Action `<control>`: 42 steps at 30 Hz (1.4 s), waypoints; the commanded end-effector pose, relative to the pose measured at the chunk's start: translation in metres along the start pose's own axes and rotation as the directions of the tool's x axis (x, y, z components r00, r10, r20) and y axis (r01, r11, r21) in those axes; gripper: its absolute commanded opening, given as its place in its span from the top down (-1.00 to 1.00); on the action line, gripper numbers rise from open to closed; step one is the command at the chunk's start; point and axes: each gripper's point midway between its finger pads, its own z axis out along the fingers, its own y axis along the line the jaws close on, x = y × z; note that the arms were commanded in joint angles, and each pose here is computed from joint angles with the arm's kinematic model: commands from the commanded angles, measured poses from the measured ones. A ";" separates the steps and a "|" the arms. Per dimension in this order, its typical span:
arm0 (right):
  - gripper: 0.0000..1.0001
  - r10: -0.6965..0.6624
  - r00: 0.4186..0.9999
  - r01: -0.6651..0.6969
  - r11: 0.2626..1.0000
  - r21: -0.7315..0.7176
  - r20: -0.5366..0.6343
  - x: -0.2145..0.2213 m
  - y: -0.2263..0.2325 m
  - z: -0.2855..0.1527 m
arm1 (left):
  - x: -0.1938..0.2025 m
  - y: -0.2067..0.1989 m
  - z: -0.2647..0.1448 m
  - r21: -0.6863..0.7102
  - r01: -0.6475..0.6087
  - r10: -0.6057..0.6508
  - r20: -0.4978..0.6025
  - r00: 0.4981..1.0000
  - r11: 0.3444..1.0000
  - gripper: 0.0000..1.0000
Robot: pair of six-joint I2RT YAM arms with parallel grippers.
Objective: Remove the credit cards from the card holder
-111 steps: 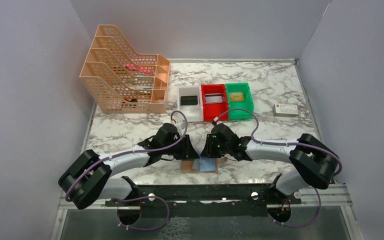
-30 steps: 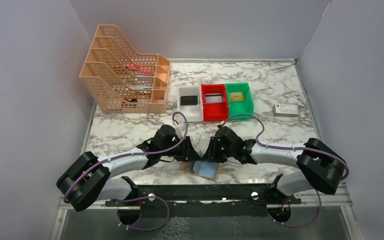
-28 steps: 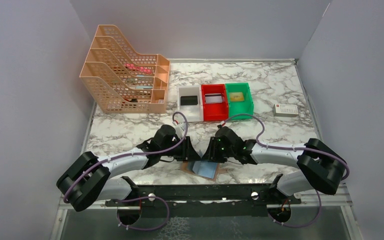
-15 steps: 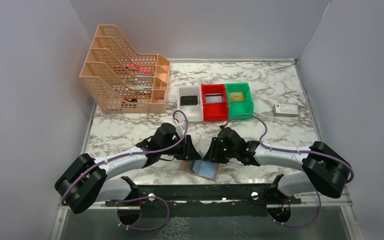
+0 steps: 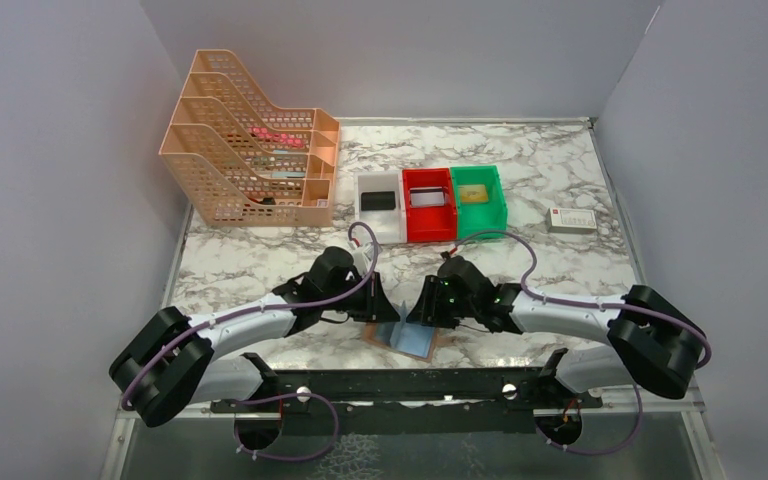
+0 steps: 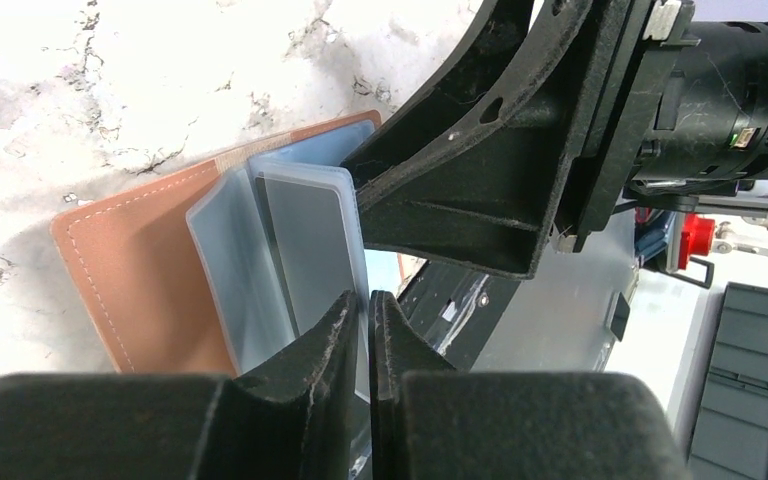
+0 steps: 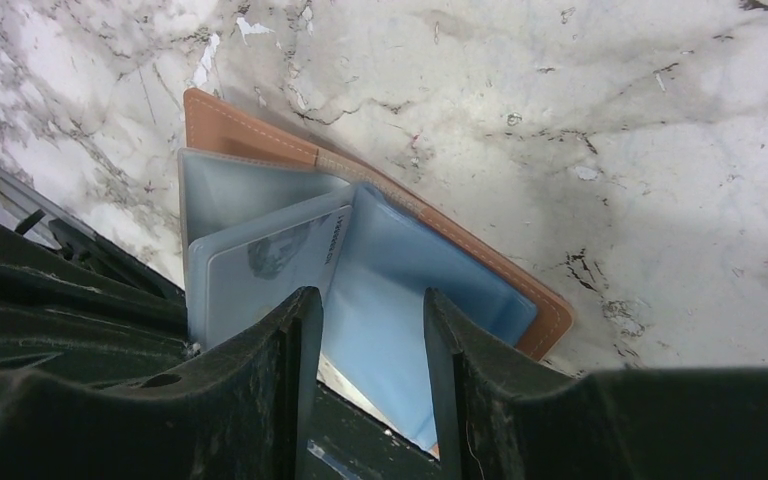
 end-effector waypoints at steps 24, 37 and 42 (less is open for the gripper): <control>-0.08 0.048 0.995 -0.050 0.998 0.029 0.087 -0.010 -0.007 -0.022 | 0.003 -0.017 0.011 0.013 -0.100 0.100 -0.065 0.993 0.995 0.43; -0.11 0.057 0.995 -0.060 0.998 0.033 0.087 -0.004 -0.015 -0.028 | 0.001 0.008 0.010 -0.133 -0.105 0.098 -0.061 0.993 0.986 0.41; -0.12 0.044 0.996 -0.044 0.999 0.008 0.075 -0.004 -0.007 -0.027 | -0.002 0.014 0.008 -0.175 -0.104 0.097 -0.048 0.994 0.979 0.43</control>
